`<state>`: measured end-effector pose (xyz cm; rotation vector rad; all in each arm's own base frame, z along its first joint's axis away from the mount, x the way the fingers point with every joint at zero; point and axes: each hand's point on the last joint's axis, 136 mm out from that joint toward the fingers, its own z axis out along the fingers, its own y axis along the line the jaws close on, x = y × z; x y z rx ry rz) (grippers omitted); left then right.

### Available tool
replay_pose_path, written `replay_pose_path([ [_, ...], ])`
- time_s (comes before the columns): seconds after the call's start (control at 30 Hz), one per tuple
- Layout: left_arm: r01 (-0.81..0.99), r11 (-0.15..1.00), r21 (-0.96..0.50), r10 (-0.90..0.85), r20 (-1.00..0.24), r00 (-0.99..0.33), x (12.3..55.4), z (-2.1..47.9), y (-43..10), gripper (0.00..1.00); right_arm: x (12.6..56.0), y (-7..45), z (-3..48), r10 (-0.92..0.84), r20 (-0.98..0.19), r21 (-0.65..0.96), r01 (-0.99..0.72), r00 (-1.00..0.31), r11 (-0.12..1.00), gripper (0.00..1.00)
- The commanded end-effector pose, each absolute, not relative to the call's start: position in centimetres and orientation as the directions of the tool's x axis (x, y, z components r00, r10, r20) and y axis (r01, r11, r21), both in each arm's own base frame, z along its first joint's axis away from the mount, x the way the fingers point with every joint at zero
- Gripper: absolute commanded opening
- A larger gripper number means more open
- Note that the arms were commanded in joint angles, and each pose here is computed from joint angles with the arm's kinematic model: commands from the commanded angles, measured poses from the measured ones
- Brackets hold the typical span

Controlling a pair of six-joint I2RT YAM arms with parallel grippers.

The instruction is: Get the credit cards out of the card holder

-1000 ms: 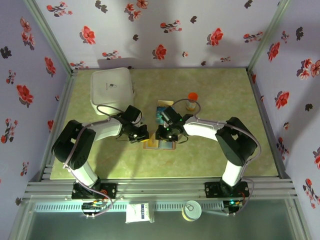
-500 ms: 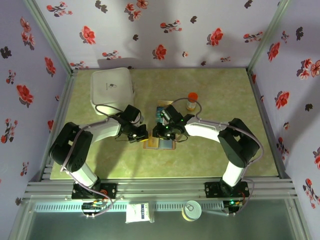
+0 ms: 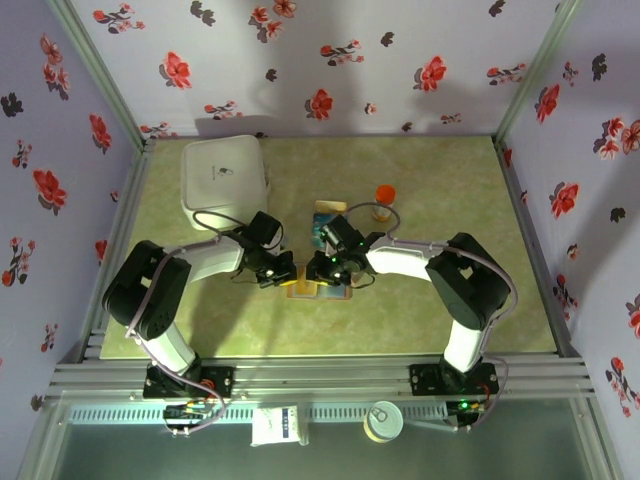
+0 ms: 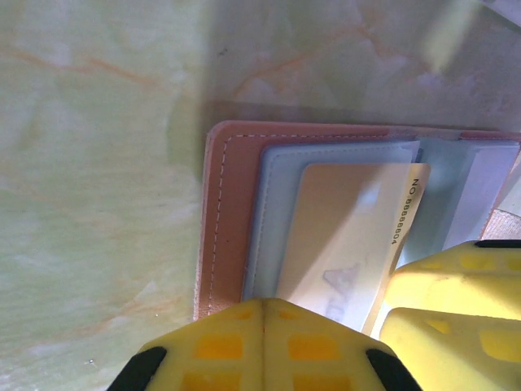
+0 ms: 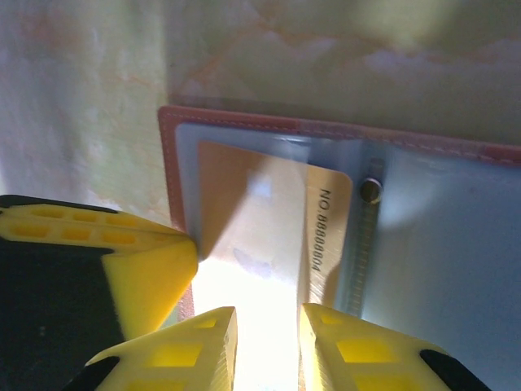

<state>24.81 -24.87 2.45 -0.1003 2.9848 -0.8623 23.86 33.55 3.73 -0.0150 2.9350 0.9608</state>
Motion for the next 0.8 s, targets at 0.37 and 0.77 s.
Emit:
replay_pose_path([
  [0.37,-0.06,0.846,-0.53,-0.072,-0.001,-0.997,24.4,2.5,-24.4,0.01,24.1,32.4,5.1,-0.008,-0.126,0.545,-0.076,-0.992,0.835,0.28],
  [0.77,-0.049,0.832,-0.552,-0.061,-0.002,-0.998,24.1,3.2,-24.7,0.01,23.6,34.0,4.0,-0.007,-0.053,0.612,-0.038,-0.999,0.79,0.28],
])
